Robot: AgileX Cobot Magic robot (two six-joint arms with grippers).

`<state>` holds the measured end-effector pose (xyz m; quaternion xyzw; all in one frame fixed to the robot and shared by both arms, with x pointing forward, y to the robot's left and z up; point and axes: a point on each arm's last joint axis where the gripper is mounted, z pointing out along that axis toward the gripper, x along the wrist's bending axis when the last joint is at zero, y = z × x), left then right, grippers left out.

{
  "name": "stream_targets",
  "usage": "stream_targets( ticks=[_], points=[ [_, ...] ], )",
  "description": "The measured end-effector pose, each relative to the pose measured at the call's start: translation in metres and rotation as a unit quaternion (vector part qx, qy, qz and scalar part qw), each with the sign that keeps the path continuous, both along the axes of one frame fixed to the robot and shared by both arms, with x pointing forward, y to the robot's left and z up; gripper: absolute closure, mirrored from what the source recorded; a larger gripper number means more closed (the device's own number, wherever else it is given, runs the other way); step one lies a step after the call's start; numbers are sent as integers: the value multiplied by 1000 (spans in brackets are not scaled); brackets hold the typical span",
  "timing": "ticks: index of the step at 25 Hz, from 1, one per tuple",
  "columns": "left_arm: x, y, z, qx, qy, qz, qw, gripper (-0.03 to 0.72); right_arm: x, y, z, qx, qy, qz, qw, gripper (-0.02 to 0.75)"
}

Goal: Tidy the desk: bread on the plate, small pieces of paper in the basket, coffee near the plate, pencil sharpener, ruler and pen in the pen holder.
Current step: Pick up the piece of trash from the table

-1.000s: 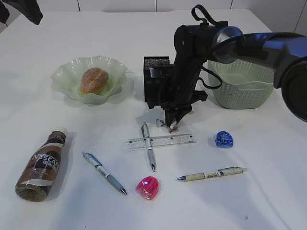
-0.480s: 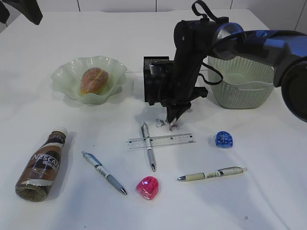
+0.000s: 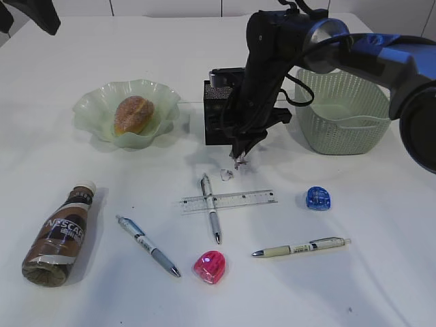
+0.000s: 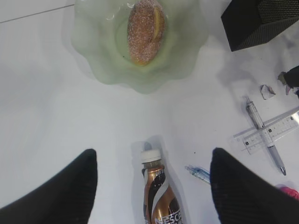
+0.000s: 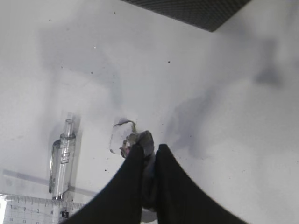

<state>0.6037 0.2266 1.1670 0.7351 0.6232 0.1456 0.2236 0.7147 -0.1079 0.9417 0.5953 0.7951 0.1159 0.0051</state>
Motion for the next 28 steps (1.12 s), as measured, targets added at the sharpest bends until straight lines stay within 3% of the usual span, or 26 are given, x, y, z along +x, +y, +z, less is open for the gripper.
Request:
stream_targets(
  ticks=[6, 16, 28],
  points=[
    [0, 0, 0, 0, 0, 0, 1000, 162, 0, -2, 6, -7, -9, 1, 1000, 679],
    [0, 0, 0, 0, 0, 0, 1000, 162, -5, -15, 62, -12, -67, -4, 998, 680],
    [0, 0, 0, 0, 0, 0, 1000, 162, -7, -45, 105, -3, -102, -31, 994, 681]
  ],
)
